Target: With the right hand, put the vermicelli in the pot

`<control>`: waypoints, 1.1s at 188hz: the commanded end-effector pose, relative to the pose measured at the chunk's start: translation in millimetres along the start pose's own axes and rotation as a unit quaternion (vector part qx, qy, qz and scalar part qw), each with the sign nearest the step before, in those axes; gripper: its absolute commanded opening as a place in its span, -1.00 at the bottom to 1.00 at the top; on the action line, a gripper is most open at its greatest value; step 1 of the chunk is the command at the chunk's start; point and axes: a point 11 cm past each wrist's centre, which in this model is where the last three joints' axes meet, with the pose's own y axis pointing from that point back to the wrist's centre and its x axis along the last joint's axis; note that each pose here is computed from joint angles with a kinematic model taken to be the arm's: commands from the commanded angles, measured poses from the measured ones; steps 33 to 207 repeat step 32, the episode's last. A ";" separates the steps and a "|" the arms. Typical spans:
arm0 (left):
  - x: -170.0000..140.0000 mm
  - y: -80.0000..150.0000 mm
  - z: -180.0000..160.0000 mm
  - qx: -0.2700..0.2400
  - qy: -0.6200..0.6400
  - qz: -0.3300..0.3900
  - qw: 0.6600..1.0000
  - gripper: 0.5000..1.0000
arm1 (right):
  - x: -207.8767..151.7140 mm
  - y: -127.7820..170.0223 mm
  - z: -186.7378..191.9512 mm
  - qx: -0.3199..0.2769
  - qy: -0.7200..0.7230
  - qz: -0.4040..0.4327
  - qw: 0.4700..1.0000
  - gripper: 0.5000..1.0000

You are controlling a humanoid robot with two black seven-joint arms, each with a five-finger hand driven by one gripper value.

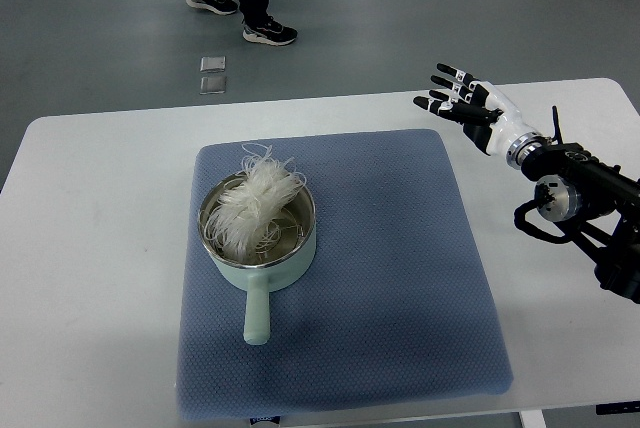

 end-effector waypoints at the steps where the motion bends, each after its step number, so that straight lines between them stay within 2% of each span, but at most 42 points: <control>1: 0.0 0.0 -0.3 0.000 0.000 0.000 1.000 1.00 | 0.6 0.4 1.2 -0.001 -0.001 0.001 1.000 0.67; 207: 0.5 0.0 -0.3 0.000 0.000 0.001 1.000 1.00 | 1.1 0.5 0.6 0.000 -0.002 0.001 1.000 0.69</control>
